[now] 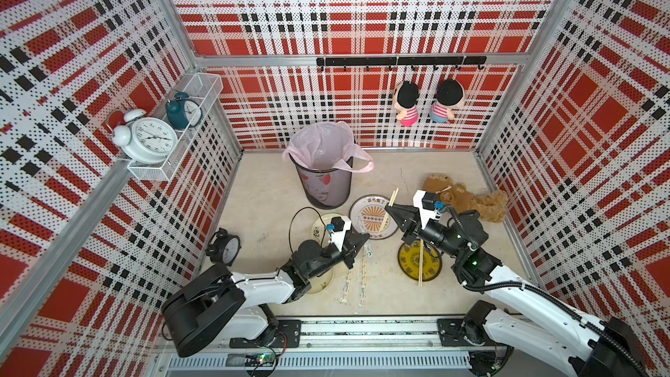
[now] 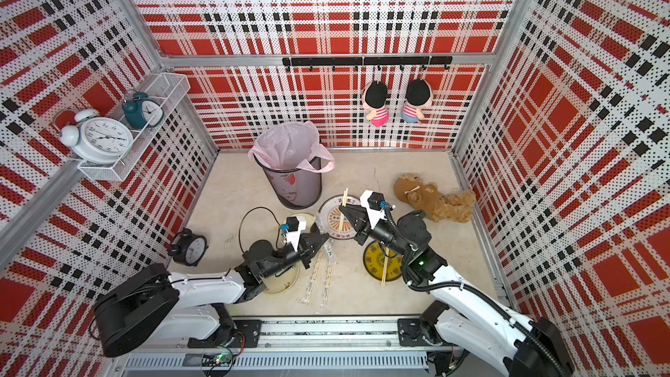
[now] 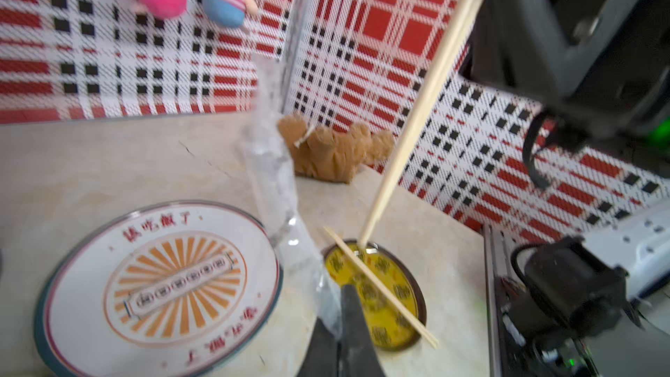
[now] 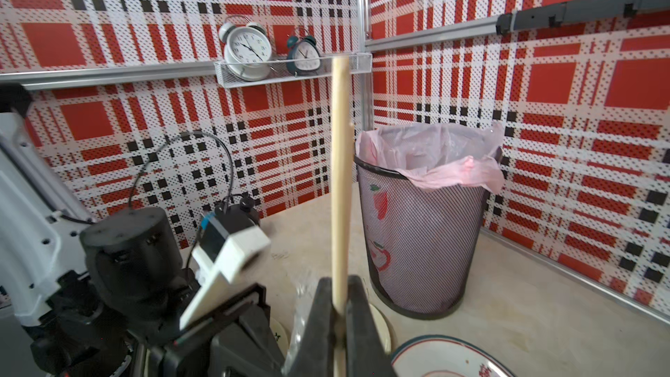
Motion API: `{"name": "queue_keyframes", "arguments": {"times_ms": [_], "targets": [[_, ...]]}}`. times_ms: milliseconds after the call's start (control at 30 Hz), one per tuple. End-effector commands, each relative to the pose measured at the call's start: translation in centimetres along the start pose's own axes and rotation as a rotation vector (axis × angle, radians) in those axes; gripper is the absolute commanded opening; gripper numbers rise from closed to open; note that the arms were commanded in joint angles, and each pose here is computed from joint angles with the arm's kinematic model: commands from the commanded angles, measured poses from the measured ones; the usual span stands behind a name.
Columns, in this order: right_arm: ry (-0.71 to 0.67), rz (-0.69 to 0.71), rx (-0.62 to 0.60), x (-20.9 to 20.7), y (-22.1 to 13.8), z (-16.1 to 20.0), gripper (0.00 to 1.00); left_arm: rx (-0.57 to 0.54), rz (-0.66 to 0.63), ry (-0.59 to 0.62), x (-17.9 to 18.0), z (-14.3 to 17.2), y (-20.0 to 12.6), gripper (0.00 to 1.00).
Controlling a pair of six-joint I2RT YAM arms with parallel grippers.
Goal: Remove the packaging of disposable chopsticks
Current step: Remove the packet bag from the disposable chopsticks, then place the packet bag in the trash bin.
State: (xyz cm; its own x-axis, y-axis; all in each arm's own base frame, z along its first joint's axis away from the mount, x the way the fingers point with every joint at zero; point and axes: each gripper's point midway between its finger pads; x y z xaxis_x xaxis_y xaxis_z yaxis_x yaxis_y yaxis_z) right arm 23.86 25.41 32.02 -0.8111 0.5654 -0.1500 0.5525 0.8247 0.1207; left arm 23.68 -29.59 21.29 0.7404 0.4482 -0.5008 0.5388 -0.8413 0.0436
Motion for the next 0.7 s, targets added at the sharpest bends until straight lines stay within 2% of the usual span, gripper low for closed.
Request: {"name": "queue_keyframes", "arguments": {"times_ms": [0,233,367,667], "targets": [[0.011,0.043,0.042,-0.8,-0.2,1.5,0.00,-0.012,-0.111,0.022,1.9,-2.9,1.0,0.00],[0.085,0.073,0.141,-2.4,0.2,4.3,0.00,-0.162,-0.324,0.069,4.1,-13.0,1.8,0.01],[0.100,0.091,0.171,-3.1,0.1,5.3,0.00,-0.170,-0.442,0.085,5.5,-17.3,2.5,0.02],[0.098,0.113,0.164,-3.1,-1.1,5.0,0.00,-0.274,-0.893,0.162,12.8,-26.0,1.3,0.07]]}}
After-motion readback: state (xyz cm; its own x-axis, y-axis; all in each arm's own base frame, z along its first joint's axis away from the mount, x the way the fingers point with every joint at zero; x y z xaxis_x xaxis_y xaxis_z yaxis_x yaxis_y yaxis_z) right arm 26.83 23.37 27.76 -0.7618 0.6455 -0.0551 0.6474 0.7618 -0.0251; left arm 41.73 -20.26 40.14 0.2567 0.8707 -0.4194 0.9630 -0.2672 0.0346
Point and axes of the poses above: each gripper's point midway between its finger pads, its own y axis out along the fingers, its own x axis along the line the jaws close on, z = x × y, and after that the axes turned 12 degrees about -y, right-handed
